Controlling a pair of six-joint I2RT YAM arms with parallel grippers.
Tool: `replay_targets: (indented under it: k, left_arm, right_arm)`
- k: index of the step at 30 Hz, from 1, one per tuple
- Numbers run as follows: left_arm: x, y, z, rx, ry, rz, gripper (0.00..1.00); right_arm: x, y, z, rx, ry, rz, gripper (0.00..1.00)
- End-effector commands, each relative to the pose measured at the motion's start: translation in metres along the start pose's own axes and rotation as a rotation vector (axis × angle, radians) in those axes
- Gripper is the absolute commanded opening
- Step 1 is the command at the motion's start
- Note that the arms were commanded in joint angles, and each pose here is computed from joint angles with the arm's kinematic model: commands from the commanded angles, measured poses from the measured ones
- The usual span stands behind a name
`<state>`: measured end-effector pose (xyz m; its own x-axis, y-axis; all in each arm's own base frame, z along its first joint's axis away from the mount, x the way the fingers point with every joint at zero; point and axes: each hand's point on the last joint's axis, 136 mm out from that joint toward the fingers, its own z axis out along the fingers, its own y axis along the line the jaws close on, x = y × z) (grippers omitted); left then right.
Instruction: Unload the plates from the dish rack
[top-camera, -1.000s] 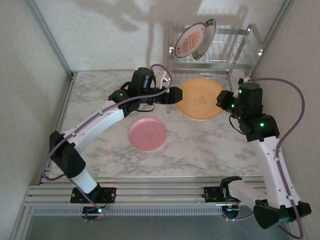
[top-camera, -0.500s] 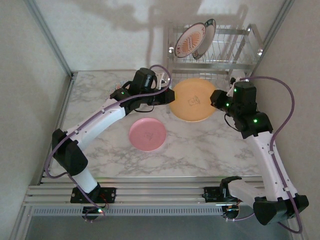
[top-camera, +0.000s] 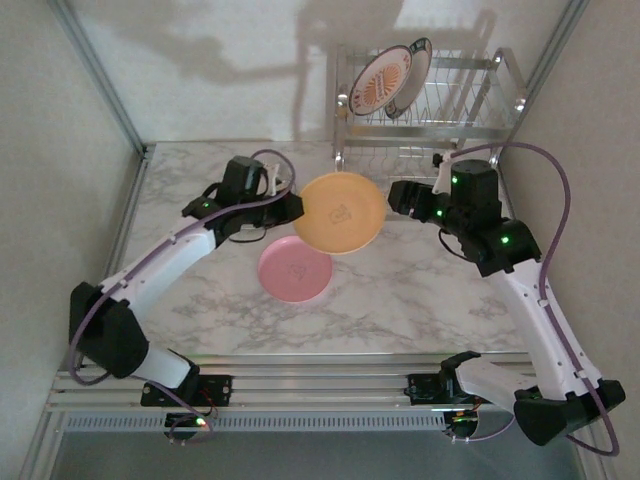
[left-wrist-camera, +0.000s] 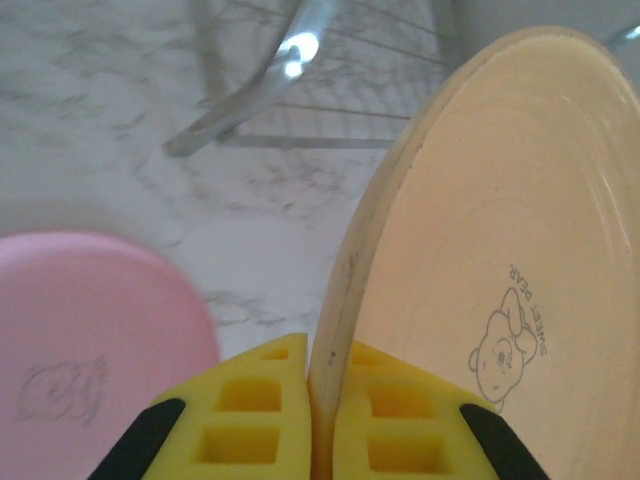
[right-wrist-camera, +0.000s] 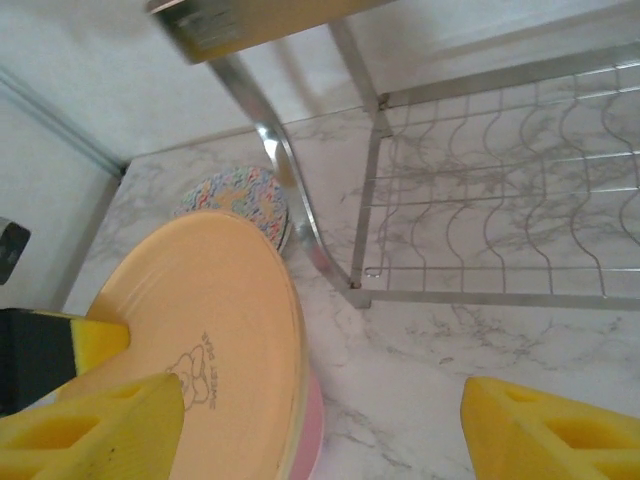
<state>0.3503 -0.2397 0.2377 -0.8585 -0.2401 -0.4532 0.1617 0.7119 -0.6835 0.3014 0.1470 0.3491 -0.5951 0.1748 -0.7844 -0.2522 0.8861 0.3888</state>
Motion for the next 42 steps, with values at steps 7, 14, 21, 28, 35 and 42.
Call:
replay_targets:
  k: [7, 14, 21, 28, 35, 42]
  left_arm:
    - [0.041, 0.099, -0.022, -0.231, -0.084, -0.11, 0.0]
    - [0.069, 0.151, -0.017, -0.314, -0.144, -0.179, 0.0]
    - [0.077, 0.17, -0.004, -0.314, -0.179, -0.222, 0.0]
    - [0.078, 0.177, 0.008, -0.324, -0.16, -0.209, 0.0]
    - [0.077, 0.181, 0.015, -0.336, -0.147, -0.203, 0.0]
    - [0.08, 0.185, 0.019, -0.351, -0.13, -0.199, 0.04]
  right_arm:
    - [0.025, 0.033, -0.011, -0.154, 0.055, -0.128, 0.73]
    - [0.03, 0.043, -0.007, -0.2, 0.063, -0.137, 0.73]
    - [0.034, 0.049, -0.004, -0.231, 0.068, -0.134, 0.73]
    - [0.035, 0.056, -0.003, -0.269, 0.069, -0.127, 0.73]
    - [0.046, 0.066, 0.001, -0.335, 0.127, -0.11, 0.73]
    - [0.048, 0.062, 0.004, -0.314, 0.139, -0.11, 0.73]
